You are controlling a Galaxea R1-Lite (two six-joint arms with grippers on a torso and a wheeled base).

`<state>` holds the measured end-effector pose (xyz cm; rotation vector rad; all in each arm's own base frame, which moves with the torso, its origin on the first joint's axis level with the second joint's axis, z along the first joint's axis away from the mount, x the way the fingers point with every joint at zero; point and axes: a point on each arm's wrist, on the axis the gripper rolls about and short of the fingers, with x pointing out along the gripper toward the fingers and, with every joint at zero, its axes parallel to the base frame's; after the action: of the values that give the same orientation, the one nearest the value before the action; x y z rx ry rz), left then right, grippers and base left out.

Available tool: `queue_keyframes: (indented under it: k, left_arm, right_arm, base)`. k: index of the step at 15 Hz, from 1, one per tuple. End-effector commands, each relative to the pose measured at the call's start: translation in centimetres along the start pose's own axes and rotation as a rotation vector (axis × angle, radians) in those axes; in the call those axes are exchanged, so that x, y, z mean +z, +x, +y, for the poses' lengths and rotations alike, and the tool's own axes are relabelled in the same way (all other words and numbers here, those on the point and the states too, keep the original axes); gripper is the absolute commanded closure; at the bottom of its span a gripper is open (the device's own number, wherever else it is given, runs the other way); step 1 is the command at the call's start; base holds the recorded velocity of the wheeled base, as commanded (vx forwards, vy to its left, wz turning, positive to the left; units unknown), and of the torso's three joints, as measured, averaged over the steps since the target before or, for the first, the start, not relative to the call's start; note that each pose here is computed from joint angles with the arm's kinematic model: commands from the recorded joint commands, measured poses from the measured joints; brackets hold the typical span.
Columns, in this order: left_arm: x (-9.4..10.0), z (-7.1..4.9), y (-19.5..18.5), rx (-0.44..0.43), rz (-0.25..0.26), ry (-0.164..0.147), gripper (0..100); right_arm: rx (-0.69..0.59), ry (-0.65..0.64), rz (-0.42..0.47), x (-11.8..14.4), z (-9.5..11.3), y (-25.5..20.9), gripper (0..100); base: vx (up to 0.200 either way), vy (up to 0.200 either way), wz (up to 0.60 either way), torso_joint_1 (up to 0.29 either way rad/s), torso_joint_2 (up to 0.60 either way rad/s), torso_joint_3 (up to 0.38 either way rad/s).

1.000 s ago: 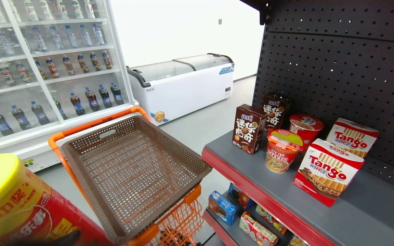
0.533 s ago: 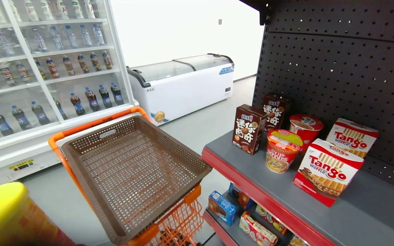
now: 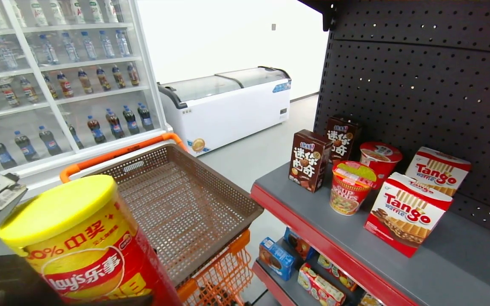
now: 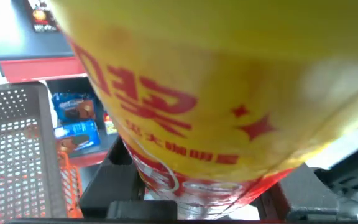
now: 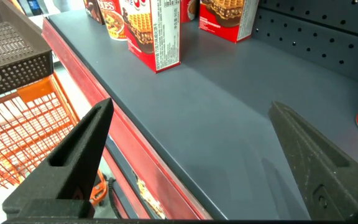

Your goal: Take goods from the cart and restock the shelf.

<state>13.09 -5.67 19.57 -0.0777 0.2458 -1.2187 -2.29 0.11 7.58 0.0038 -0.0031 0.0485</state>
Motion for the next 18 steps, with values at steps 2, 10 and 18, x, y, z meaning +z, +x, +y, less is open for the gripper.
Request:
queue_keyframes:
  k: [2, 10, 18]
  left_arm:
    - [0.1, 1.6, 1.9, -0.036, 0.044, -0.043, 100]
    - [0.9, 4.2, 6.1, -0.113, 0.104, -0.057, 100]
    - [0.7, 4.0, 6.3, -0.124, 0.111, -0.06, 100]
  right_arm:
    - [0.001, -0.001, 0.0, 0.0, 0.0, 0.0, 0]
    - [0.001, -0.001, 0.0, 0.0, 0.0, 0.0, 0]
    - [0.001, 0.001, 0.0, 0.0, 0.0, 0.0, 0]
  base:
    - [0.0, 0.0, 0.0, 0.0, 0.0, 0.0]
    - [0.0, 0.0, 0.0, 0.0, 0.0, 0.0]
    - [0.0, 0.0, -0.52, 0.003, 0.0, 0.003]
